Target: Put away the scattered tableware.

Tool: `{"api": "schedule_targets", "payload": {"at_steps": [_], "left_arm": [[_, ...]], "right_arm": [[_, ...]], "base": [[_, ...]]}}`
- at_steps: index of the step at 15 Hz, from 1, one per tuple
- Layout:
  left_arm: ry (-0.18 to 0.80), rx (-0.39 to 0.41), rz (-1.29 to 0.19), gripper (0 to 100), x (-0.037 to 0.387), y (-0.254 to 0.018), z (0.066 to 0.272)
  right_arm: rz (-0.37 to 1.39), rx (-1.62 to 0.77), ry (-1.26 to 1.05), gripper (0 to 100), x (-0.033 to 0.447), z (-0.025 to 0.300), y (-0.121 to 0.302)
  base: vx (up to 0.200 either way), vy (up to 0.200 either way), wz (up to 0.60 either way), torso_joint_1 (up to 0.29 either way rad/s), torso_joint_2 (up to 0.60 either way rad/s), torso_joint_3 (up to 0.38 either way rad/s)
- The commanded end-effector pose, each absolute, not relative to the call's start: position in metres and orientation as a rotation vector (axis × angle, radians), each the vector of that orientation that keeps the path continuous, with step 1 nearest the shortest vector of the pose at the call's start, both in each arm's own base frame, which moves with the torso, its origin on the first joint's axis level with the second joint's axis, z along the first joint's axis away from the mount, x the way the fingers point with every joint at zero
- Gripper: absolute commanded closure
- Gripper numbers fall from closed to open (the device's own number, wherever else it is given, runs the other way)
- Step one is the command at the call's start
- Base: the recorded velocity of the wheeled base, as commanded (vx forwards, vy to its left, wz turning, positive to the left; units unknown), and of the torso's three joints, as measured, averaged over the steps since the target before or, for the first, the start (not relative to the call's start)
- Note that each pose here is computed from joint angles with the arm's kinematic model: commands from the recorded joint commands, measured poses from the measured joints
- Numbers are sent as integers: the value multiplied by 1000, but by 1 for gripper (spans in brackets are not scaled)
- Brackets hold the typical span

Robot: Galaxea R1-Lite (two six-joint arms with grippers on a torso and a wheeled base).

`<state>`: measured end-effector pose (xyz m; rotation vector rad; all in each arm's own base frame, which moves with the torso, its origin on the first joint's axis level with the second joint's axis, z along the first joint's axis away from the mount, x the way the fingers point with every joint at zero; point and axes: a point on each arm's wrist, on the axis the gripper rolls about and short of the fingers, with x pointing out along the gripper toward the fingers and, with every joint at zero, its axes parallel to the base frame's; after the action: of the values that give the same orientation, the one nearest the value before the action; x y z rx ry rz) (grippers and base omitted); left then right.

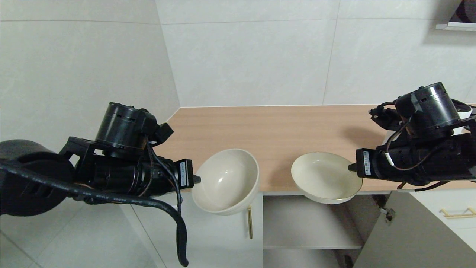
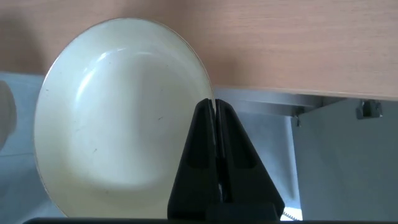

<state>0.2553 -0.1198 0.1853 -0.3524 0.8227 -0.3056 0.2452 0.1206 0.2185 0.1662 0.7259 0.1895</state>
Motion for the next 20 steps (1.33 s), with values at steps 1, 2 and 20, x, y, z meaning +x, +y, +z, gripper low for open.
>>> {"api": "schedule_targets", "payload": {"at_steps": [1, 2, 20], "left_arm": [[822, -353, -305, 100, 255, -120, 186], [823, -352, -302, 100, 255, -120, 185], [831, -350, -298, 100, 257, -120, 183]], "right_arm": [[194, 155, 726, 100, 244, 218, 120], [195, 143, 728, 100, 244, 217, 120], [189, 128, 757, 100, 248, 207, 122]], "base": [[-200, 0, 0, 7, 2, 2], [0, 0, 0, 0, 0, 0], [0, 0, 0, -57, 135, 76]]}}
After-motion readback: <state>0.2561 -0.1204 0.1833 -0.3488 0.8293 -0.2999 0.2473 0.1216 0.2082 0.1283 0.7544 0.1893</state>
